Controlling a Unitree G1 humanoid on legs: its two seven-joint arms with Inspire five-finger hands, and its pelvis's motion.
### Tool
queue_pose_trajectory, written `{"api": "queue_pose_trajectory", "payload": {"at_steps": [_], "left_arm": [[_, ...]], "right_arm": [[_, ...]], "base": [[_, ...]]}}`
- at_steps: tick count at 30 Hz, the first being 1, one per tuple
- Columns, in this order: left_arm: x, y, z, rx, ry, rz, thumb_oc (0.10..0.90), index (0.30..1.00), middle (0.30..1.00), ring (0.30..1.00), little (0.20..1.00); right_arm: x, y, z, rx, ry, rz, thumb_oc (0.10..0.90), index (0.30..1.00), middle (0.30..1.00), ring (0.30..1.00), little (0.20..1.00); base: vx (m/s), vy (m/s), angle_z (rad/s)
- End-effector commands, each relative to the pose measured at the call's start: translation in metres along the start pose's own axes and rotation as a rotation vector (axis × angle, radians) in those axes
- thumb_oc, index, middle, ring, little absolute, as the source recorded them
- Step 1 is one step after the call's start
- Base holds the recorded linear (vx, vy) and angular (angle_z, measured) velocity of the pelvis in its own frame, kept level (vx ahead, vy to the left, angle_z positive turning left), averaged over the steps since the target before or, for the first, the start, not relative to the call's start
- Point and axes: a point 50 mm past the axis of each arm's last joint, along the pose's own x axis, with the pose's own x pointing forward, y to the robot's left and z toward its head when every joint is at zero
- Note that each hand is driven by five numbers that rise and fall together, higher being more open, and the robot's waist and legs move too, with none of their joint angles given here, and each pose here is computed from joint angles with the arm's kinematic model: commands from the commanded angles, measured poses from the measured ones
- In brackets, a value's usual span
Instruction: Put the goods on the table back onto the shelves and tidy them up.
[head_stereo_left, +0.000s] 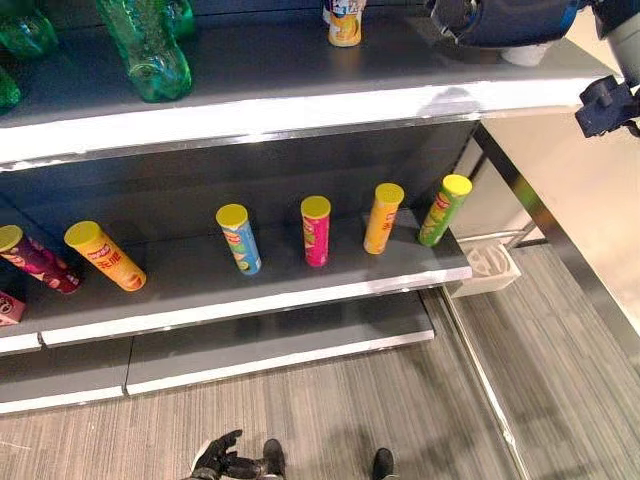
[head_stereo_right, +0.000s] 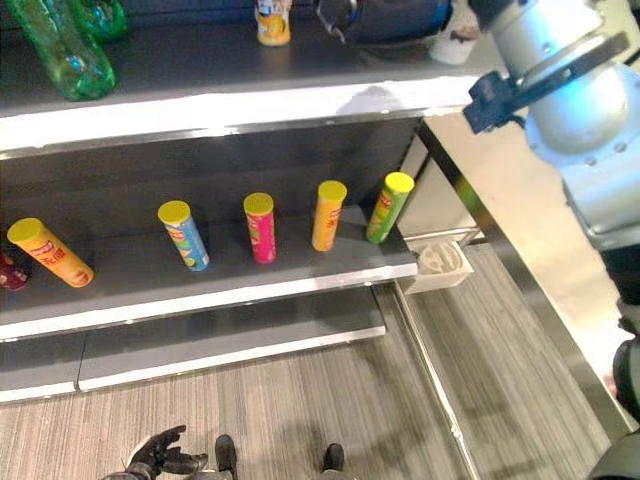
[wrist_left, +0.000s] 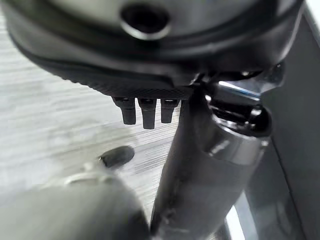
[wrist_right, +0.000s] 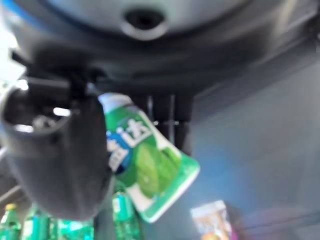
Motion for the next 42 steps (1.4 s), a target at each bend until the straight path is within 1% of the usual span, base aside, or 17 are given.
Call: {"api": "queue_pose_trajectory", "payload": {"at_steps": [1,5,9,22,28,33,36,42], "left_arm": [[0.002,0.027,0.016,0.074,-0.060,0.055,0.800,0.900,0.900,0.900,0.900],[0.001,0.028,0.013,0.064,-0.053,0.059,0.800,0.900,0.900,0.900,0.900],[0.000,0.026,0.012,0.061,-0.055,0.053,0.800,0.900,0.900,0.900,0.900],[-0.001,0.024,0.007,0.045,-0.045,0.049,0.800,0.900,0.900,0.900,0.900],[-0.002,0.025,0.006,0.036,-0.040,0.056,0.800,0.900,0.900,0.900,0.900],[-0.002,0.029,0.005,0.034,-0.032,0.071,0.800,0.900,0.900,0.900,0.900],[-0.002,0.031,0.002,0.045,-0.016,0.078,0.800,0.900,0.900,0.900,0.900],[-0.002,0.031,0.000,0.060,-0.006,0.073,0.800,0.900,0.900,0.900,0.900]], "right_arm": [[0.009,-0.039,0.003,0.068,-0.020,-0.201,0.400,0.300,0.300,0.300,0.300],[0.006,-0.036,-0.015,0.096,0.059,-0.211,0.400,0.300,0.300,0.300,0.300],[0.003,-0.034,-0.035,0.173,0.141,-0.254,0.400,0.300,0.300,0.300,0.300],[0.002,-0.020,-0.063,0.298,0.268,-0.289,0.400,0.300,0.300,0.300,0.300],[0.001,-0.012,-0.066,0.290,0.285,-0.290,0.400,0.300,0.300,0.300,0.300],[0.002,-0.002,-0.067,0.210,0.303,-0.264,0.400,0.300,0.300,0.300,0.300],[0.000,0.008,-0.075,0.150,0.349,-0.233,0.400,0.300,0.300,0.300,0.300],[-0.002,0.018,-0.080,0.118,0.384,-0.210,0.400,0.300,0.300,0.300,0.300]], "base": [[0.05,-0.087,0.19],[0.02,-0.039,0.19],[0.01,-0.024,0.06],[0.00,-0.008,0.05],[0.00,-0.015,0.10],[0.00,-0.021,0.11],[0.03,-0.032,0.14],[0.02,-0.017,0.04]]}}
